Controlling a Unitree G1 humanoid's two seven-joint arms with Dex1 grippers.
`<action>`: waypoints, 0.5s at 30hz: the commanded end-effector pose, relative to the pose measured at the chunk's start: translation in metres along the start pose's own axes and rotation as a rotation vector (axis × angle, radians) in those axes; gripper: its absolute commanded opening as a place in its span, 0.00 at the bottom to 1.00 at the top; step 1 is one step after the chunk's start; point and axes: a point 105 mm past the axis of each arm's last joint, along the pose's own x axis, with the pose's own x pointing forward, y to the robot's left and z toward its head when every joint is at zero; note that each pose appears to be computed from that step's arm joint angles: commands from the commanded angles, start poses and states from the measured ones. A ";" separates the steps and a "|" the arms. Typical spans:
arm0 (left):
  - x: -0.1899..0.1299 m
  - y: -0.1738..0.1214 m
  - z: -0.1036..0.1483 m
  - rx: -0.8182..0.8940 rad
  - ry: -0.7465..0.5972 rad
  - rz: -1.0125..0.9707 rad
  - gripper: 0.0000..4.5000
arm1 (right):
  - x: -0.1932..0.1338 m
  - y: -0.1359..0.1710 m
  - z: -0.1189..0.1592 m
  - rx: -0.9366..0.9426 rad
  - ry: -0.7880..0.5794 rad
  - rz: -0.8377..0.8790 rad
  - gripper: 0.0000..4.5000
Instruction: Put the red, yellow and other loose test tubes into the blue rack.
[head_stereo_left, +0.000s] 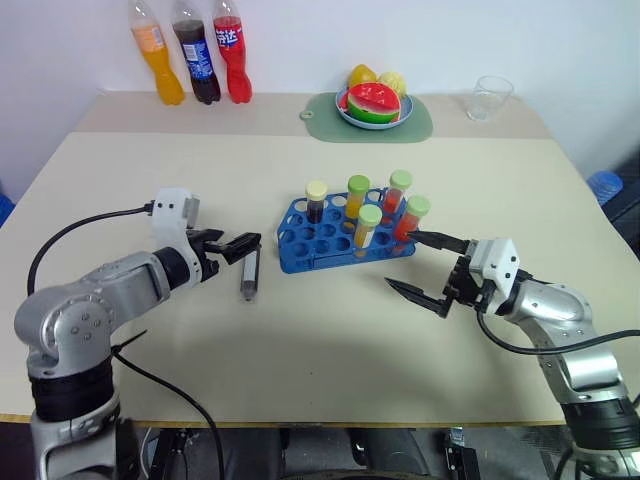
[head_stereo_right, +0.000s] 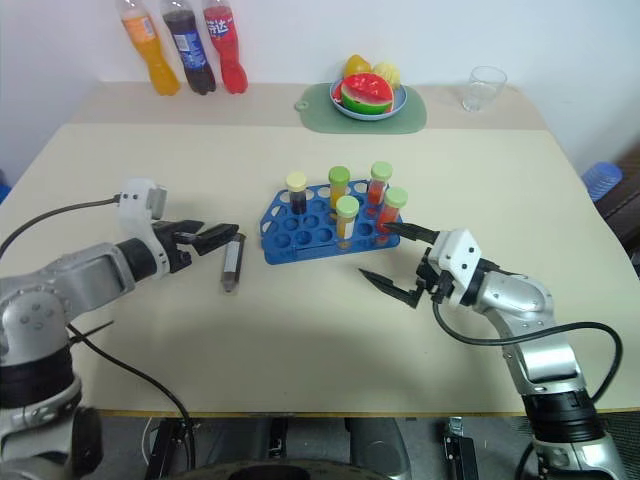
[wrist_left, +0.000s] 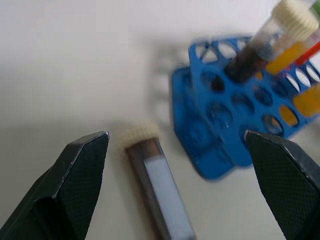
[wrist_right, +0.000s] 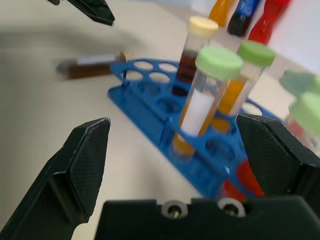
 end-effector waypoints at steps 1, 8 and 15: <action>0.004 0.010 -0.008 -0.070 0.082 0.075 1.00 | -0.006 -0.001 0.013 -0.030 -0.024 0.014 0.99; 0.026 0.016 -0.024 -0.187 0.228 0.134 1.00 | 0.000 -0.001 0.014 -0.040 -0.029 0.036 0.99; 0.047 0.016 -0.021 -0.242 0.364 0.214 1.00 | -0.003 0.004 0.016 -0.039 -0.009 0.099 0.99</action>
